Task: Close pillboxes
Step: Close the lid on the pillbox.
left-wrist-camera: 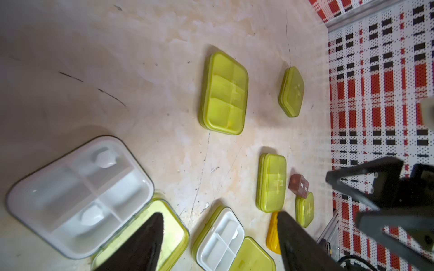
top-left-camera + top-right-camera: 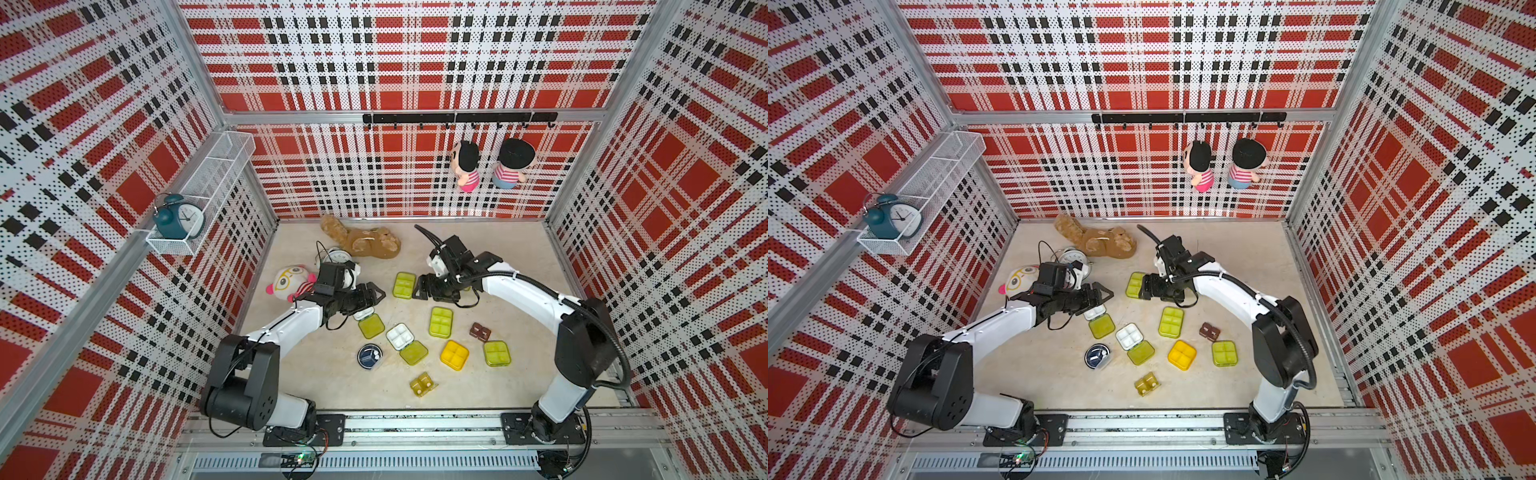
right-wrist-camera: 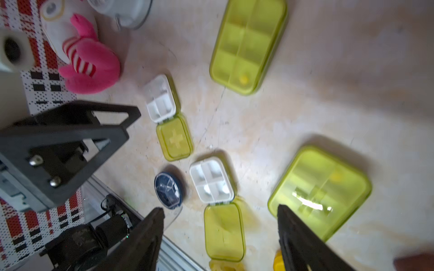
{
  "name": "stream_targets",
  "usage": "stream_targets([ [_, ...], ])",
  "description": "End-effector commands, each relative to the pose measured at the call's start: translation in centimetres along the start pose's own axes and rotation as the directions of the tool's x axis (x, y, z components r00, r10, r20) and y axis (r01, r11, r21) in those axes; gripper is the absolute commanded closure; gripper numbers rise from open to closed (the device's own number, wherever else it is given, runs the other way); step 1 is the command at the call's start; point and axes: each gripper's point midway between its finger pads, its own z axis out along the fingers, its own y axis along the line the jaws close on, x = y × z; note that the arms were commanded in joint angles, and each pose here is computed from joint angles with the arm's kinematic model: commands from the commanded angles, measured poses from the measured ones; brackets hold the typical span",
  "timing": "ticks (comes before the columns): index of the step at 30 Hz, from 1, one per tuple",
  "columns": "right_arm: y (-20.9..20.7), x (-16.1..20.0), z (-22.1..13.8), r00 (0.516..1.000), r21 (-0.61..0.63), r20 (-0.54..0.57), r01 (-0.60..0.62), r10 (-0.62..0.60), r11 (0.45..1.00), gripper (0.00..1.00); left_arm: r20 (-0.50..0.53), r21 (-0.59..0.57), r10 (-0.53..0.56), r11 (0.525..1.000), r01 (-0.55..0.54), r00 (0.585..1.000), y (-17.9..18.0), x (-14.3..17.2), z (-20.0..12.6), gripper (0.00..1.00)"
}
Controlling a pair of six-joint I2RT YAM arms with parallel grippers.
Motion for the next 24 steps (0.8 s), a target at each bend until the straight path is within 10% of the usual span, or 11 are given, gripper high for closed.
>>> stream_targets([
  [1, 0.9, 4.8, 0.2, 0.996, -0.024, -0.067, -0.058, 0.057, 0.998, 0.22, -0.033, 0.038, 0.024, 0.999, -0.022, 0.999, -0.8, 1.3, 1.4, 0.24],
  [11, 0.5, 11.9, 1.9, 0.986, -0.066, -0.105, -0.133, 0.126, 0.989, 0.22, -0.080, 0.049, 0.010, 0.999, -0.006, 0.997, -1.8, 4.2, 3.7, 0.24],
  [24, 0.9, 12.8, 4.9, 0.980, -0.108, -0.148, -0.147, 0.130, 0.983, 0.21, -0.071, 0.053, -0.011, 0.998, 0.015, 0.997, -2.0, 5.2, 3.8, 0.28],
])
